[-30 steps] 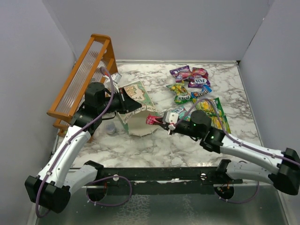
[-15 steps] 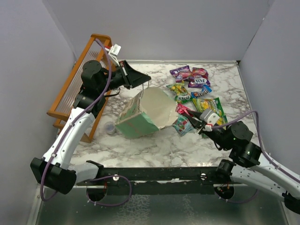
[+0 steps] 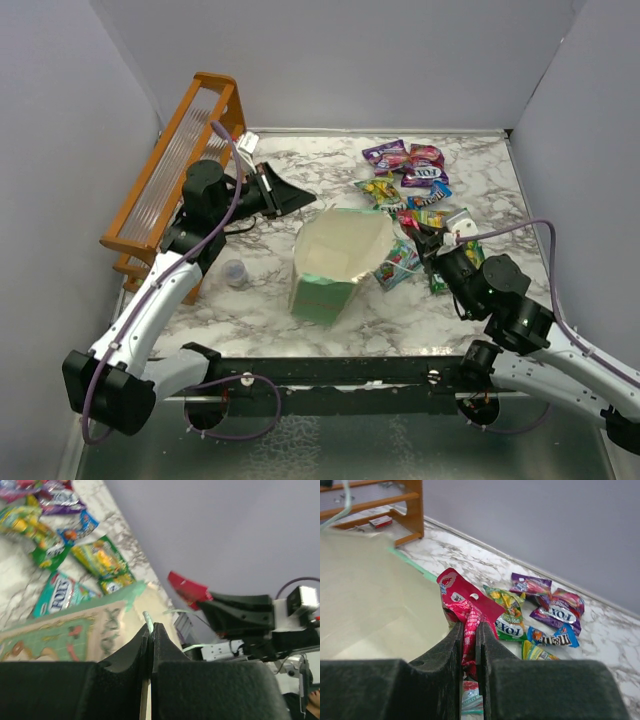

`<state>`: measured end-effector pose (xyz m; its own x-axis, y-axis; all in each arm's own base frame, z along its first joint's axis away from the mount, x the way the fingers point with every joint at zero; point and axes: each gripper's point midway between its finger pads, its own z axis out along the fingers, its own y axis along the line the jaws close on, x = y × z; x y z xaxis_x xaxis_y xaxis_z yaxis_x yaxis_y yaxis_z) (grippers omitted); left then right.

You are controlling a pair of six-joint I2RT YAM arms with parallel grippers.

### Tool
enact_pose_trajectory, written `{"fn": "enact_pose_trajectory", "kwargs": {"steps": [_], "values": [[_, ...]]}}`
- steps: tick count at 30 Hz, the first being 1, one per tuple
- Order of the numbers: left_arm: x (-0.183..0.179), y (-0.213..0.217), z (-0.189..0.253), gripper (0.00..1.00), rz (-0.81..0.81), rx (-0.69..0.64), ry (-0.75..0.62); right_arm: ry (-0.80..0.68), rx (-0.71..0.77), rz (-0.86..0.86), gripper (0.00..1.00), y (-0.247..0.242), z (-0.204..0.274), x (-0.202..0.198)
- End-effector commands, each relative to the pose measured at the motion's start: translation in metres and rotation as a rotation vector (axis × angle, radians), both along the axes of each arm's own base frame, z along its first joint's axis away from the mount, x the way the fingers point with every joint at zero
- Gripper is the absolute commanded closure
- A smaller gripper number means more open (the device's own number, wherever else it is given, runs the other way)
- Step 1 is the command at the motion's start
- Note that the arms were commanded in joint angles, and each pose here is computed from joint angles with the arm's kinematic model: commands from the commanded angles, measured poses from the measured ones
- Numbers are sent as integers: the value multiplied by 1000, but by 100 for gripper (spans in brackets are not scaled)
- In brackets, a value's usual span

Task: Take the snacks out of the paper bag
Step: Place the snack at the center of the board.

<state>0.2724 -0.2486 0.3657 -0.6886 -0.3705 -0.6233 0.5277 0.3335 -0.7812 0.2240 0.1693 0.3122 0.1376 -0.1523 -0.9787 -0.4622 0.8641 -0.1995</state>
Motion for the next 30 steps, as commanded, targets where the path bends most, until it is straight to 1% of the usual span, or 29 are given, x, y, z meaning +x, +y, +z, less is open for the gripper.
{"fn": "enact_pose_trajectory", "kwargs": {"steps": [1, 4, 6, 9, 11, 12, 14, 16, 18, 20, 22, 23, 26, 28, 30], "values": [[-15, 22, -37, 100, 90, 86, 35, 10, 130, -114, 99, -14, 27, 8], [-21, 35, -59, 100, 143, 150, 72, 14, 155, -61, 99, -1, 41, 7], [-22, 42, -66, 100, 177, 187, 83, 18, 193, 42, 99, 16, 57, -2], [-22, 47, -67, 100, 197, 215, 85, -20, 299, 214, 99, 39, 89, -20], [-22, 48, -65, 100, 201, 220, 81, -57, 320, 305, 99, 53, 102, -28], [-22, 49, -63, 100, 202, 222, 81, -58, 316, 307, 99, 56, 104, -26], [-22, 51, -60, 100, 216, 234, 76, -22, 294, 206, 99, 53, 96, -8], [-21, 56, -55, 95, 238, 254, 64, 29, 272, 30, 99, 39, 80, 16], [-22, 60, -49, 88, 256, 273, 52, 83, 262, -53, 99, 34, 64, 25], [-24, 63, -43, 77, 263, 284, 37, 115, 269, -72, 98, 35, 51, 28], [-26, 66, -40, 69, 274, 290, 27, 128, 284, -116, 99, 31, 36, 33], [-27, 67, -38, 65, 278, 292, 21, 136, 282, -153, 99, 28, 26, 36], [-30, 70, -36, 55, 283, 298, 11, 170, 251, -334, 99, 10, -6, 51], [-32, 72, -33, 48, 290, 311, 4, 218, 218, -427, 99, 5, -27, 59], [-32, 79, -31, 41, 316, 337, -4, 273, 212, -448, 99, 7, -41, 67]]}}
